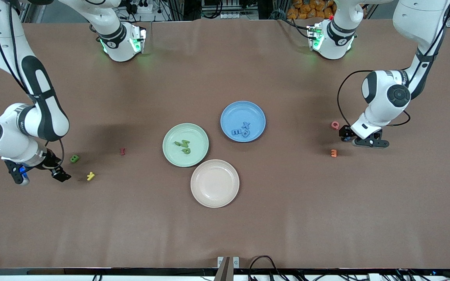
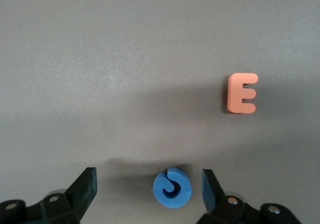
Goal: Sort letters by color into matching plates
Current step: 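Move the left gripper to the blue 'e' while the right gripper reaches green 'B', then grasp blue 'e' with the left gripper while the right gripper grasps green 'B'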
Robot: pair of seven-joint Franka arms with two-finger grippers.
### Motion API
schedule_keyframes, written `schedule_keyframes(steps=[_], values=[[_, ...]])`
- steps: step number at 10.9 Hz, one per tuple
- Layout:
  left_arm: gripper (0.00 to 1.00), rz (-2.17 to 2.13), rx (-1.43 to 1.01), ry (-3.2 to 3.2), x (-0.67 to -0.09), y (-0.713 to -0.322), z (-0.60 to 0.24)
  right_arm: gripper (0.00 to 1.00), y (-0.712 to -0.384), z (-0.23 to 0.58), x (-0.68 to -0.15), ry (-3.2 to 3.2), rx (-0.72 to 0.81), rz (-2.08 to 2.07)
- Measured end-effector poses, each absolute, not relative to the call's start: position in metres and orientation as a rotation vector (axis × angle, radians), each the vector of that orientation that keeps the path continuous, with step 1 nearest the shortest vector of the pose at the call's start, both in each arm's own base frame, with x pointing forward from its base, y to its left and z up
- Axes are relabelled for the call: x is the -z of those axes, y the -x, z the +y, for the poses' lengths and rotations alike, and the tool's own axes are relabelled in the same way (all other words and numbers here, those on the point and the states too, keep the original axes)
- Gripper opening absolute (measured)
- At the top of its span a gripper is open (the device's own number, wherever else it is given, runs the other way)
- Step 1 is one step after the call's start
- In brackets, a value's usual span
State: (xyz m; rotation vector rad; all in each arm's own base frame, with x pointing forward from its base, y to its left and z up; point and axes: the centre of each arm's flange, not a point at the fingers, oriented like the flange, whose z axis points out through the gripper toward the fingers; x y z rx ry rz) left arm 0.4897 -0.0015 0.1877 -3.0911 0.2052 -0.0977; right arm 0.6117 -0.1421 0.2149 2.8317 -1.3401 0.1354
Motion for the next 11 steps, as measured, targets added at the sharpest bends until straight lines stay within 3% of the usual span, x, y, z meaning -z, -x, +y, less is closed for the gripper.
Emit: schedule_keyframes(steps=[3, 6, 7, 11], values=[[0.9, 0.179, 0.076, 3.106, -0.183, -0.484, -0.005, 1.0, -0.588, -0.153, -0.2, -2.831, -0.103, -1.327], [0.85, 0.189, 0.066, 3.118, -0.18, -0.481, -0.016, 1.0, -0.581, -0.15, -0.197, -2.833, -0.083, -1.324], [0.79, 0.189, 0.064, 3.118, -0.179, -0.481, -0.016, 1.0, -0.579, -0.149, -0.195, -2.832, -0.079, -1.324], [0.75, 0.189, 0.046, 3.118, -0.174, -0.479, -0.016, 1.0, -0.576, -0.147, -0.19, -2.833, -0.07, -1.321]])
